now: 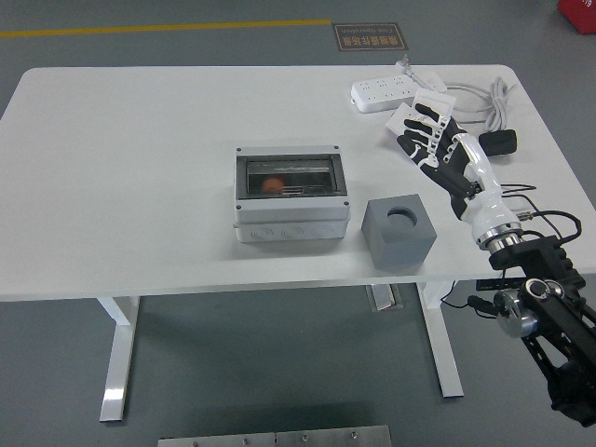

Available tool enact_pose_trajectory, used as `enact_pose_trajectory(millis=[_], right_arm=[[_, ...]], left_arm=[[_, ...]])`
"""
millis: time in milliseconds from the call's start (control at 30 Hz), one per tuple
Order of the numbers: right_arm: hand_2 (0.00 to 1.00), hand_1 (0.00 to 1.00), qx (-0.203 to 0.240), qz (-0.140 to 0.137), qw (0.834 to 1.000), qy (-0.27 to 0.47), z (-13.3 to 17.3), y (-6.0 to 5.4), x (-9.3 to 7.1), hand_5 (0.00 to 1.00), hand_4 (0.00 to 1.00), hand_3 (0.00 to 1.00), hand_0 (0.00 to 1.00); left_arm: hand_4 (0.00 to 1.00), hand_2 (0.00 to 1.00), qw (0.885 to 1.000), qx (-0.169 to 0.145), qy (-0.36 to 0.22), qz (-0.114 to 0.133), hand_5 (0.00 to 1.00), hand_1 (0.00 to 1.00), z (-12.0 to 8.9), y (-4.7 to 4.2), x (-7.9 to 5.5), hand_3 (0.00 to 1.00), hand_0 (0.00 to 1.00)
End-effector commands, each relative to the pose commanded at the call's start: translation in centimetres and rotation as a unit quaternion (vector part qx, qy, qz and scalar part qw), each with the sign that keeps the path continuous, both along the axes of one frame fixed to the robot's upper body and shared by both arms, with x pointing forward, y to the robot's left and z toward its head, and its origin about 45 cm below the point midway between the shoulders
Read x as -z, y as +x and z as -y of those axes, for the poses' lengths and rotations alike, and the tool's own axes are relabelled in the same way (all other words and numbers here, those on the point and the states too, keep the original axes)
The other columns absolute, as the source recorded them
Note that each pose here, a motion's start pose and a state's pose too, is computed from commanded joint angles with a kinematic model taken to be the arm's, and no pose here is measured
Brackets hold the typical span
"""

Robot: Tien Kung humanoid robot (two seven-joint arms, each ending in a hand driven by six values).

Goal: Fetch the battery,place it into the box,close the lid of the box

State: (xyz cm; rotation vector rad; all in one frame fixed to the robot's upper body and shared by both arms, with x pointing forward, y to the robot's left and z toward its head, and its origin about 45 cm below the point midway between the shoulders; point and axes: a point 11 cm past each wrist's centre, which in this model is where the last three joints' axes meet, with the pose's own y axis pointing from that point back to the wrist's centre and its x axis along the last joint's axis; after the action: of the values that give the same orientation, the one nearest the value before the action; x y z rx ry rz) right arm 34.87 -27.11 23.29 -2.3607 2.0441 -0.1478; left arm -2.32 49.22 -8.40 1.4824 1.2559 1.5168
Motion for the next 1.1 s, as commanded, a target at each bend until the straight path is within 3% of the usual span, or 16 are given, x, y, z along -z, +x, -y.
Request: enact_pose_trajectory(millis=[267,600,933,1100], right_arm=[[0.783,0.824,-0.002,-0.006,1.0,0.02,-0.2,-0.3,0.2,0.441,0.994,0.904,0.874],[0.768,0.82,-0.023,-0.016,0.999,0.016,-1.8,-0.1,0.8,0.451,0.965,0.903,0.876],[0.766,0.819,-0.036,-0.034,0.999,0.007,-2.9,-0.8,2.2,0.441,0.953,0.895,0.877],[0.766,0.82,-0.035,-0.028,0.999,0.002,-2.8,-0.7,1.9,0.446,0.951,0.896,0.877]], left_arm=[[0.483,0.787,1.0,-0.01,0.0,-0.001,0.002,0.834,0.0,-0.54,0.0,0.828,0.752],[0.48,0.788,1.0,-0.014,0.0,0.005,0.002,0.835,0.0,0.0,0.0,0.828,0.753],[0.478,0.788,1.0,-0.018,-0.001,-0.013,0.002,0.835,0.1,-1.76,0.0,0.829,0.754],[0.475,0.788,1.0,-0.025,0.005,0.003,0.002,0.835,-0.4,-0.95,-0.2,0.829,0.755]])
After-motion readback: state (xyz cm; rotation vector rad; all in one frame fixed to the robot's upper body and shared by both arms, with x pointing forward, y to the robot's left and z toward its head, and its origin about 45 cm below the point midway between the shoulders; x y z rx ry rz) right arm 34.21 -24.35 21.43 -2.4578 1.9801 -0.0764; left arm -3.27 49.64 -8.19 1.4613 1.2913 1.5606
